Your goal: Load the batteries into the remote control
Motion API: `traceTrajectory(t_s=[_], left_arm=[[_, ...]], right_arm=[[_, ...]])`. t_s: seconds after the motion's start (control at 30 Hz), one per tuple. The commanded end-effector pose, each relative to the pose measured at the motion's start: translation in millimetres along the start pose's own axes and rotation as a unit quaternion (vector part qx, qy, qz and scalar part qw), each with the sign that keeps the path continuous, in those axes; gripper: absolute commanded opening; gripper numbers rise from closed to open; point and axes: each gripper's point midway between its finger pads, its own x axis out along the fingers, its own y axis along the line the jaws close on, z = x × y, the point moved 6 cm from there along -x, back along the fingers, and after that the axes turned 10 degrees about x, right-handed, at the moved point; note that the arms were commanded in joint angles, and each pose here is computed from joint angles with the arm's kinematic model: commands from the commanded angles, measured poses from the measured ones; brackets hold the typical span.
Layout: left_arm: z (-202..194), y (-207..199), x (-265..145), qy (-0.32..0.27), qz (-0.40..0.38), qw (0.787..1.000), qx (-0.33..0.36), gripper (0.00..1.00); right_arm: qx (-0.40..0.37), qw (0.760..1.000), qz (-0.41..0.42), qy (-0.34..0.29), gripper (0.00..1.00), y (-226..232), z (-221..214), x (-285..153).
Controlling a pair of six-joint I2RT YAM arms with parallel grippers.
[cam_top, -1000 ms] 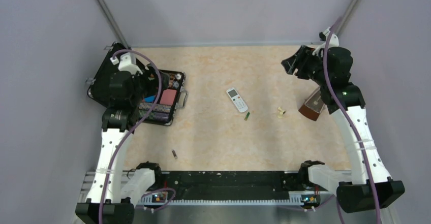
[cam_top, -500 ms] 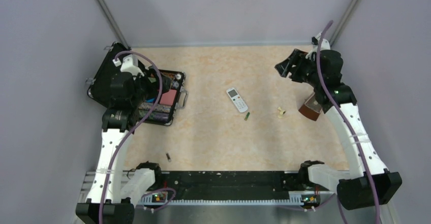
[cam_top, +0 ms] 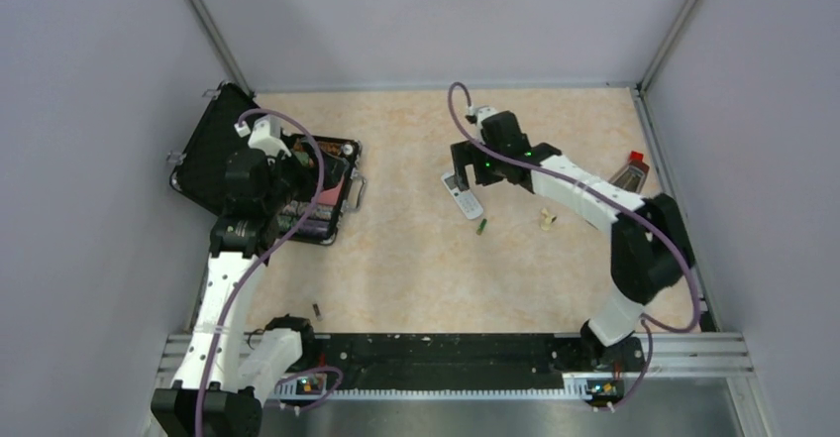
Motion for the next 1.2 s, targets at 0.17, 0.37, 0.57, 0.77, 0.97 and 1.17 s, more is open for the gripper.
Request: traceTrajectory(t_s=[0.17, 0.37, 0.57, 0.77, 0.97, 1.17], left_arm=[[8.2, 2.8, 6.7, -0.032, 0.01, 0.999, -0.013, 0.97], [2.0, 22.2, 4.1, -0.026, 0.093, 0.995, -0.025, 0.97], [-7.2, 28.3, -1.6, -0.002, 0.126, 0.991, -0.041, 0.95], [-19.4, 42.6, -17.9, 0.023, 0.203, 0.977, -0.054, 0.94], [-35.5, 57.7, -32.9, 0.046, 0.282, 0.955, -0.078, 0.93], [-52.2, 71.4, -41.2, 0.077, 0.351, 0.928, -0.099, 0.93]], right_arm=[[-0.074, 0.995, -0.044, 0.049, 0.91, -2.7, -13.8, 72.3], [-0.071, 0.996, -0.038, 0.035, 0.91, 3.1, -16.5, 69.8], [-0.065, 0.997, -0.023, 0.032, 0.91, 11.3, -14.8, 67.7], [-0.076, 0.996, -0.013, 0.04, 0.91, 21.9, -22.9, 72.5], [-0.076, 0.995, -0.016, 0.055, 0.91, 21.5, -33.7, 79.3], [-0.077, 0.994, -0.022, 0.069, 0.91, 17.8, -44.3, 84.9]])
